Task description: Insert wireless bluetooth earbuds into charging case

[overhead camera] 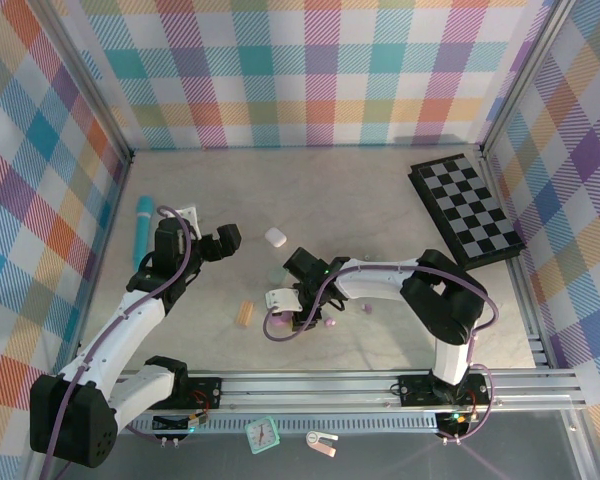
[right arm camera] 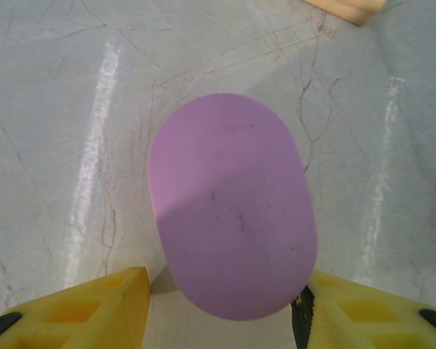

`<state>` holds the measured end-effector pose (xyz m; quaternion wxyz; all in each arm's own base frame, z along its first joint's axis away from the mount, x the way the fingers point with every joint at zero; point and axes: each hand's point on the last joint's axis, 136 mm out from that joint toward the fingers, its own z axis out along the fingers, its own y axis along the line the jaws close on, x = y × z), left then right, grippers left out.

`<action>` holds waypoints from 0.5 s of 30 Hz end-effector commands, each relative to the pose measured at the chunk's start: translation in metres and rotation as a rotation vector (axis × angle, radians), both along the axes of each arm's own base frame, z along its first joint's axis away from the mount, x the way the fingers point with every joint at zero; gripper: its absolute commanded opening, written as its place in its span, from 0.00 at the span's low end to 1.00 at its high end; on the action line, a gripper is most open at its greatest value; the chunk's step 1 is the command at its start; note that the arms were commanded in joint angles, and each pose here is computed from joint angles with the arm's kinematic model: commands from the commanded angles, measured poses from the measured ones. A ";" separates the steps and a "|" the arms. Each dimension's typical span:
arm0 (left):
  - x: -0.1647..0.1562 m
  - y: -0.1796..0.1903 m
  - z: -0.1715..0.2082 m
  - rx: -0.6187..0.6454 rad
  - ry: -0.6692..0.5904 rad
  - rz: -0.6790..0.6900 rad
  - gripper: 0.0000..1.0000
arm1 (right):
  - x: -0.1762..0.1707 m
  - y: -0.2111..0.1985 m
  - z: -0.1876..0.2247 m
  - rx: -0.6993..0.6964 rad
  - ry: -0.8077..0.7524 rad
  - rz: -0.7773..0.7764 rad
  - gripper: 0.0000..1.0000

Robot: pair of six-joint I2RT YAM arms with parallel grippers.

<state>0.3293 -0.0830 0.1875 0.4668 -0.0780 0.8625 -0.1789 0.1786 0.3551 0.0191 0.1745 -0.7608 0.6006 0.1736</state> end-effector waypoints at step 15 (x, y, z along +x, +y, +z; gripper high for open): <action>-0.004 0.003 -0.004 0.019 0.000 -0.011 1.00 | 0.007 0.022 0.001 0.042 -0.006 0.042 0.57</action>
